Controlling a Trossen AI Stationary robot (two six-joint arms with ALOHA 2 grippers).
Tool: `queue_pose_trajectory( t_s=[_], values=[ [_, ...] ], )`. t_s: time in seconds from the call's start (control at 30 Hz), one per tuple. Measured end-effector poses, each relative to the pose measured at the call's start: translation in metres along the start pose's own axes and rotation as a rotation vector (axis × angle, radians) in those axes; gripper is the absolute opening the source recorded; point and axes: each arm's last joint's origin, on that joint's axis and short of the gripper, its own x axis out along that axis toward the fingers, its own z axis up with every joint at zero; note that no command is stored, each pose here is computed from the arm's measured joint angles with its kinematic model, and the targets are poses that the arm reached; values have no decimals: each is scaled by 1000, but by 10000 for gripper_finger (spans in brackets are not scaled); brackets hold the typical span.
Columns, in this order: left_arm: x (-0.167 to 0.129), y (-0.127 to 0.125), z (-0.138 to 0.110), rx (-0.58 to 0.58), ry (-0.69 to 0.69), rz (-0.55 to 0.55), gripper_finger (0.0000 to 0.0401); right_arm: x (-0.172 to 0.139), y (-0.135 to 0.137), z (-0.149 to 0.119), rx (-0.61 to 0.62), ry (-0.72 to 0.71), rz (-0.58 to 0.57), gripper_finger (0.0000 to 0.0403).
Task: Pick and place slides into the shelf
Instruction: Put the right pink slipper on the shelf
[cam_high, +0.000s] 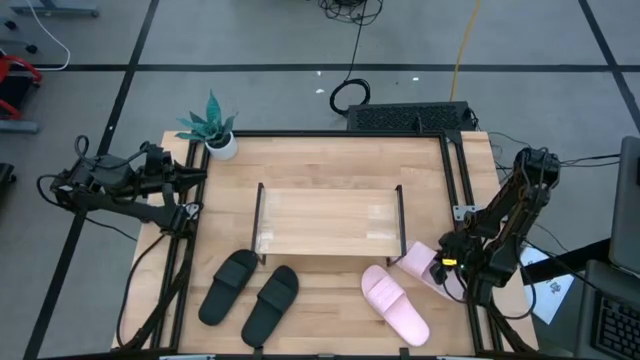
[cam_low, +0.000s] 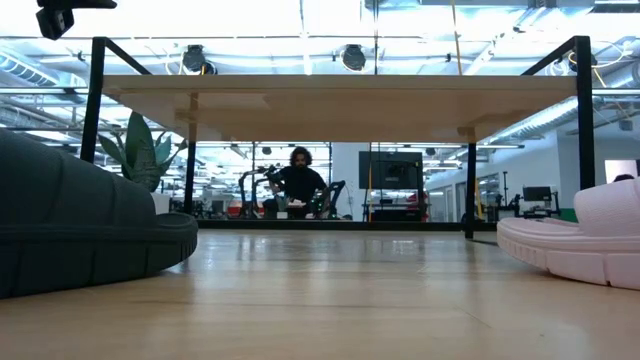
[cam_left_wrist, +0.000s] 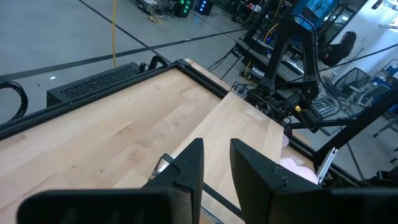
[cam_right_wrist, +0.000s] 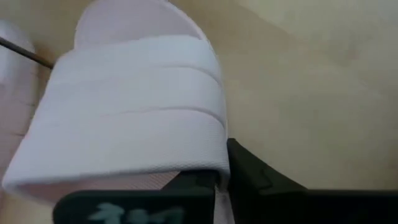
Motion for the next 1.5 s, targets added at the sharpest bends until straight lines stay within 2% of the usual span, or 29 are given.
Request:
queue_pose_trajectory(
  t_s=[0.2,0.37,0.93,1.4,1.5],
  values=[
    [0,0,0,0,0,0,76,-13,0,7,41,105,-10,3],
    [0,0,0,0,-1,0,76,-19,-2,11,76,133,16,1],
    [0,0,0,0,-6,8,76,-19,1,18,169,90,37,0],
    [0,0,0,6,-10,13,76,-20,1,19,181,90,37,0],
    [0,1,0,7,-15,20,76,-21,4,22,195,23,103,0]
  ],
)
